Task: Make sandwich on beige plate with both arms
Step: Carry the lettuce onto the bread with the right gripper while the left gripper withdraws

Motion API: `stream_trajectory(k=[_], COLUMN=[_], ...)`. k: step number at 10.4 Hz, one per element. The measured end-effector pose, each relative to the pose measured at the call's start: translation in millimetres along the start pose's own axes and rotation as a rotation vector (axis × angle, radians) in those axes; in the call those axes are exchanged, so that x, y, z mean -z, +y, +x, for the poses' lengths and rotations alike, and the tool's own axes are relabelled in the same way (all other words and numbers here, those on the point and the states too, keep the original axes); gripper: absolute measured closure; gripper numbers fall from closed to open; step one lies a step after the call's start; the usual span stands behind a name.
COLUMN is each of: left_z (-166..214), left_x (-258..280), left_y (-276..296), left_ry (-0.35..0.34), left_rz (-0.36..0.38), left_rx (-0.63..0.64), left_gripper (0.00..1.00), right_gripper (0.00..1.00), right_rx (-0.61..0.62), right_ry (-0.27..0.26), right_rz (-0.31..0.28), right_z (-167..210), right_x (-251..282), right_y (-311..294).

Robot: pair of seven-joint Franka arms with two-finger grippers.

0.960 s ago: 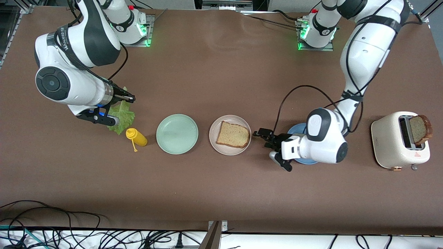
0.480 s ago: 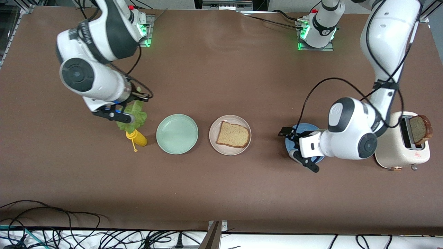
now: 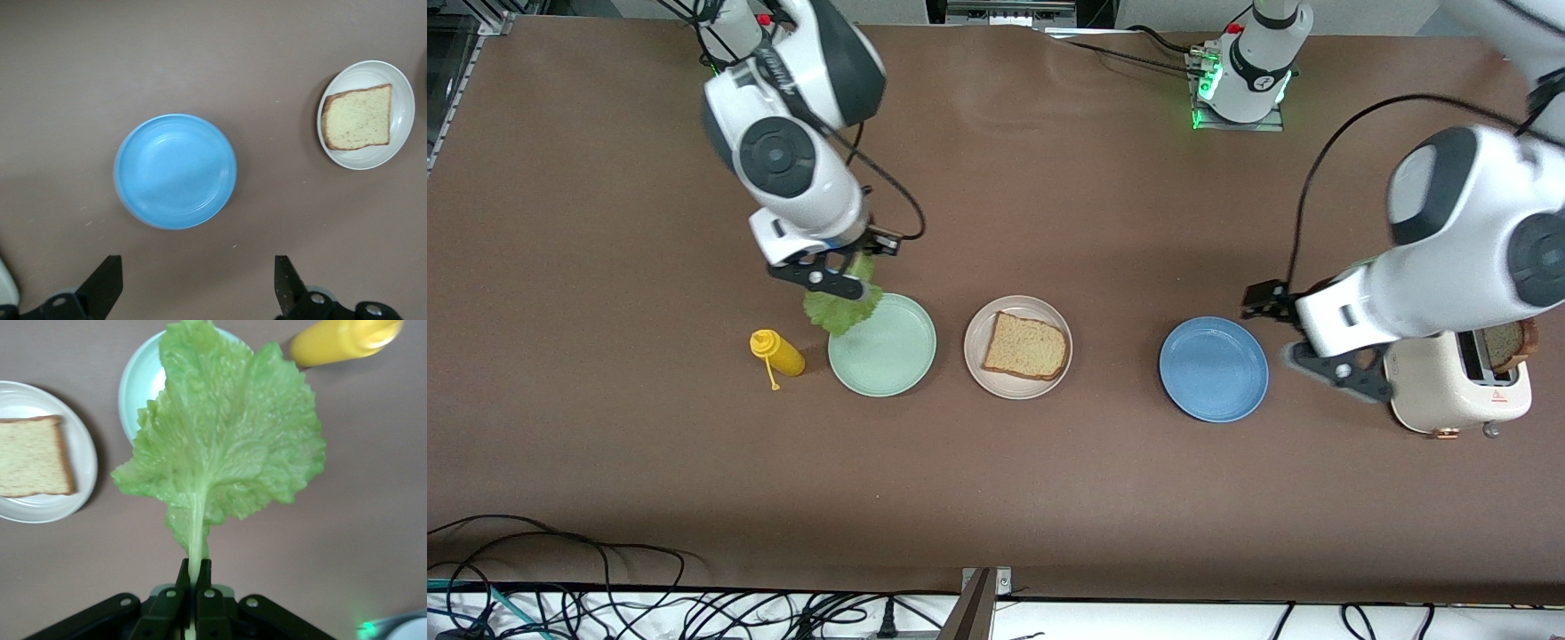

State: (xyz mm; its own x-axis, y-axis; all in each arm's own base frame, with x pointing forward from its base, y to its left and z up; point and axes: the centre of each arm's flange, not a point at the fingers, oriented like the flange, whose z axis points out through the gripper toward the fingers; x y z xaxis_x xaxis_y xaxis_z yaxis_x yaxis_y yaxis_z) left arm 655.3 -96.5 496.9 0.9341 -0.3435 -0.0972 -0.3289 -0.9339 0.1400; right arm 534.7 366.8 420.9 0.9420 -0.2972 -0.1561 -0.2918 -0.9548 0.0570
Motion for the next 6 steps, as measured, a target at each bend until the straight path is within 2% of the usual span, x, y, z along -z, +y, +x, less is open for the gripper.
stream_trajectory(k=[3, 6], left_z=[-35.5, -71.8], left_x=[47.5, 74.8], left_y=[0.4, -2.9], left_ry=[0.03, 0.052], left_rz=[0.07, 0.11], left_rx=[0.031, 0.072], left_gripper=[0.0, 0.0], right_gripper=[0.96, 0.96], right_rx=[-0.038, -0.054], right_ry=[0.048, 0.084], right_rz=[0.056, 0.108], right_z=[-25.9, -33.4], right_x=[-39.2, -71.4], right_y=[-62.3, -109.1])
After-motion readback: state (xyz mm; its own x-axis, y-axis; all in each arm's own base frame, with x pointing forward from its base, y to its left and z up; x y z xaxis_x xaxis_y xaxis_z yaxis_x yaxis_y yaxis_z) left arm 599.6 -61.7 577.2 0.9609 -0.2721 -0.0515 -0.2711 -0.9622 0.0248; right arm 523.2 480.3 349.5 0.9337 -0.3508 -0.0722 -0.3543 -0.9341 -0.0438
